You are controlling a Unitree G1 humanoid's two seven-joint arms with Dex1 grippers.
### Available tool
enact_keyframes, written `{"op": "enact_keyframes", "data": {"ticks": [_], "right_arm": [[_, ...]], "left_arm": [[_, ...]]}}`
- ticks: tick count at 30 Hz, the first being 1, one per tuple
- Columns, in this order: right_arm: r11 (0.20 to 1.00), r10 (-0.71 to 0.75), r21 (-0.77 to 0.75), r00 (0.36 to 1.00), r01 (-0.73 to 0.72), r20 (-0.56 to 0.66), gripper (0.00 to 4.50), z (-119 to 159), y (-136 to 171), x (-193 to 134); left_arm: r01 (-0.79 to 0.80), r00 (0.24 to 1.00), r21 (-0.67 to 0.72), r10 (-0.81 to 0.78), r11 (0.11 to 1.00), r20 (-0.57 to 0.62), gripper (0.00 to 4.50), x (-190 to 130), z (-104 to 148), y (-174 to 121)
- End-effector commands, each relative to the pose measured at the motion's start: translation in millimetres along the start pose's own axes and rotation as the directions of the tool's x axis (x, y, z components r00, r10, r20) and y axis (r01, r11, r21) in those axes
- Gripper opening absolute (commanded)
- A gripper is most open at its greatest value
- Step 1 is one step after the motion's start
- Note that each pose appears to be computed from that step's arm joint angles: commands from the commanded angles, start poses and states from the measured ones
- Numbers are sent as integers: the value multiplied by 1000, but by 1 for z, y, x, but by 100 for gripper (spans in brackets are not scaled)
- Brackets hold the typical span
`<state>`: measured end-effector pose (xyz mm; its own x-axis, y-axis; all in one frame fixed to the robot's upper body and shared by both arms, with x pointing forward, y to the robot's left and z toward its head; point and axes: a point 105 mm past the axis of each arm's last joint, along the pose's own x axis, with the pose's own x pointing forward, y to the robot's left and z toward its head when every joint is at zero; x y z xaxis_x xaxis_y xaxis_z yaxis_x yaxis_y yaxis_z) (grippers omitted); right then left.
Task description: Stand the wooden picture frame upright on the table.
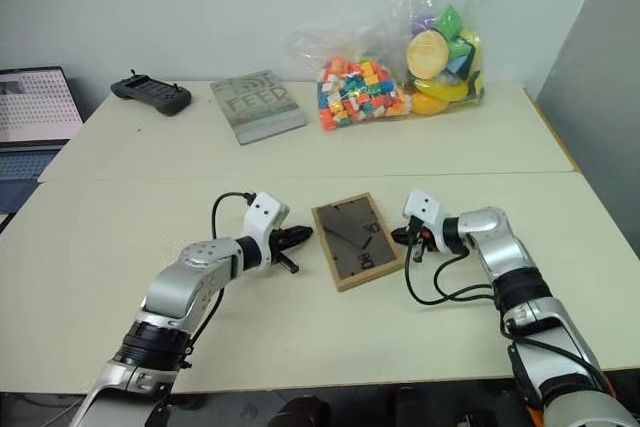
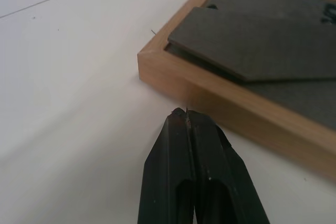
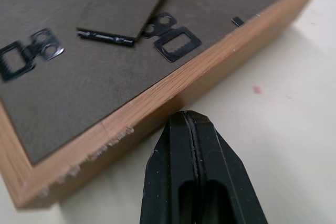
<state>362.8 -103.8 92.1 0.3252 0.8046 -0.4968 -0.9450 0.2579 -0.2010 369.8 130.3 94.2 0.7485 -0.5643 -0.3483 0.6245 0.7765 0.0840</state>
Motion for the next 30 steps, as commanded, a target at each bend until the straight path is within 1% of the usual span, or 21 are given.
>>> {"op": "enact_keyframes", "data": {"ticks": [1, 3, 6, 7, 8, 10, 11, 14, 15, 16, 17, 18, 19, 20, 25, 28, 30], "right_arm": [[997, 60, -50, 997, -57, 51, 0, 23, 13, -1], [995, 92, -52, 995, -89, 49, 0, 24, 22, -3], [996, 77, -45, 996, -76, 39, 0, 23, 22, -5], [998, 51, -45, 998, -49, 31, 0, 22, 18, -7], [999, -12, -32, 1000, 13, 27, 0, 20, 7, -9], [993, -113, -19, 993, 114, 30, 0, 20, -9, -10], [990, -141, -6, 989, 141, 36, 0, 21, -13, -9], [986, -165, 8, 986, 164, 37, 0, 19, -17, -3], [985, -170, 6, 985, 170, 34, 0, 18, -18, -1], [984, -176, 9, 984, 175, 34, 0, 17, -18, 1], [985, -173, 12, 984, 173, 35, 0, 17, -17, 4], [985, -170, 15, 985, 169, 38, 0, 16, -16, 7], [987, -163, 21, 986, 162, 42, 0, 17, -15, 10], [988, -155, 22, 987, 154, 45, 0, 17, -13, 13], [990, -140, 23, 988, 138, 66, 0, 24, -8, 23], [992, -125, 23, 989, 123, 84, 0, 30, -1, 32], [993, -120, 28, 988, 118, 97, 0, 34, 3, 36]], "left_arm": [[-17, 999, 49, 15, 999, 36, 1, 1, 14, 5], [-29, 999, 49, 27, 998, 33, 1, 0, 14, 8], [-34, 999, 62, 33, 997, 15, 1, -7, 12, 12], [-37, 999, 67, 36, 997, 11, 1, -11, 12, 14], [-23, 1000, 64, 22, 998, 10, 1, -20, 12, 14], [29, 999, -5, -29, 1000, 16, 1, -40, 11, 11], [66, 998, -56, -65, 996, 21, 20, -49, 11, 9], [179, 984, -216, -177, 960, 29, 73, -72, 7, 0], [197, 980, -252, -195, 948, 32, 95, -76, 6, -1], [211, 977, -319, -208, 924, 45, 111, -80, 6, -2], [244, 968, -440, -243, 864, 61, 128, -86, 3, -2], [269, 959, -531, -271, 803, 76, 158, -91, 0, -2], [295, 947, -619, -311, 728, 85, 179, -96, -3, -5], [322, 931, -677, -350, 662, 101, 202, -100, -5, -8], [347, 887, -794, -451, 499, 105, 327, -103, -14, -23], [313, 884, -821, -462, 477, 68, 381, -96, -31, -32], [300, 886, -836, -459, 460, 65, 419, -91, -38, -35]]}}
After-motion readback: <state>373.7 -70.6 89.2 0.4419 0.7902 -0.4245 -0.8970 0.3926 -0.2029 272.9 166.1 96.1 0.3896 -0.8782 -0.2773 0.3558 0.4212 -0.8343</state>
